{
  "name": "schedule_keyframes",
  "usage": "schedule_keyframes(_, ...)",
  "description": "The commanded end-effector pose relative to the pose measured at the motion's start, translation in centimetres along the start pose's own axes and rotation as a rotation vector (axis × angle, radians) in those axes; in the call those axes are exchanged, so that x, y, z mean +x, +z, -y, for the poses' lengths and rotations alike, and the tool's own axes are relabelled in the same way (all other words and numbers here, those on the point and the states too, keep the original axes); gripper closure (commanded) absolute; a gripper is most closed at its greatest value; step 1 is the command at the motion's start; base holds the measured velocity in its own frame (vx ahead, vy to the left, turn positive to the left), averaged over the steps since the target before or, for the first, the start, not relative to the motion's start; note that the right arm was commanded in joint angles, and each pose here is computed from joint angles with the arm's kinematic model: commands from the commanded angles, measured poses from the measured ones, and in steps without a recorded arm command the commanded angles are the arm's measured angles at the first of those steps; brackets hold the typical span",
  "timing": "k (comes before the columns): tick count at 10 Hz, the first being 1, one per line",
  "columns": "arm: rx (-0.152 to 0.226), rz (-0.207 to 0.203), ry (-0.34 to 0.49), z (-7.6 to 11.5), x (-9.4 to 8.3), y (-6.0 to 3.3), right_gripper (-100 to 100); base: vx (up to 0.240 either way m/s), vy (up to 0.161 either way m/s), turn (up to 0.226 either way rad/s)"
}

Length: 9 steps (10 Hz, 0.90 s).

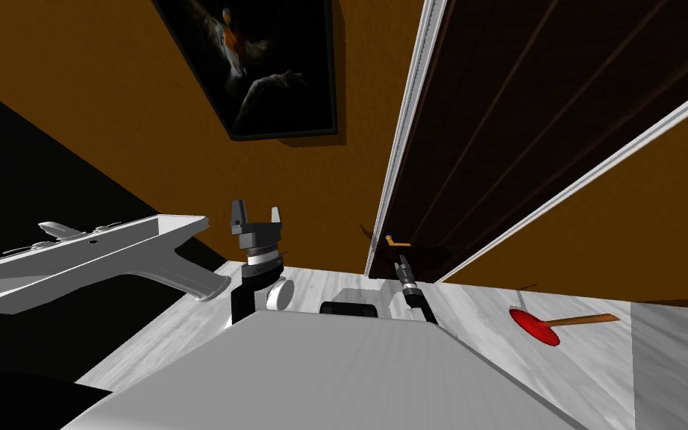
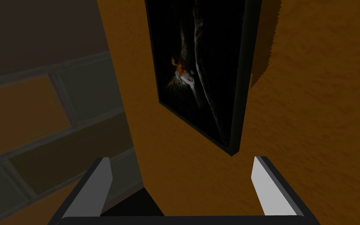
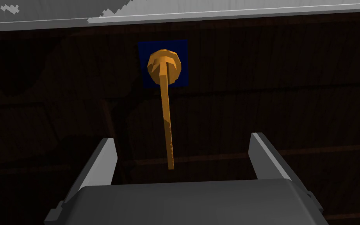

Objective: Pull the door open

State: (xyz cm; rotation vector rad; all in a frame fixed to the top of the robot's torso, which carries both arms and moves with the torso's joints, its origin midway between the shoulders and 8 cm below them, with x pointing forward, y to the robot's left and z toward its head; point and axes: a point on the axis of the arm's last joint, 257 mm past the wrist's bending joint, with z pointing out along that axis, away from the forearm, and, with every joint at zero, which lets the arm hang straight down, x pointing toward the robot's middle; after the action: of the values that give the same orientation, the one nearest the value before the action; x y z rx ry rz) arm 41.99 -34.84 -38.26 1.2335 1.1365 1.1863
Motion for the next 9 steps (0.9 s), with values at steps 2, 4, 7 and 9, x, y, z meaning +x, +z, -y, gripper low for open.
schedule_keyframes(2,0.023,0.015,-0.018,0.9,-1.3,-0.50,-100,0.041,-0.119,0.132)
schedule_keyframes(4,0.020,0.036,-0.014,0.8,-2.8,-0.94,-100,0.057,-0.013,0.084)
schedule_keyframes(7,0.021,0.082,-0.013,0.9,-6.0,-1.92,-100,0.168,0.013,0.176)
schedule_keyframes(9,0.021,0.115,-0.013,0.8,-8.2,-2.69,-100,0.192,-0.002,0.175)
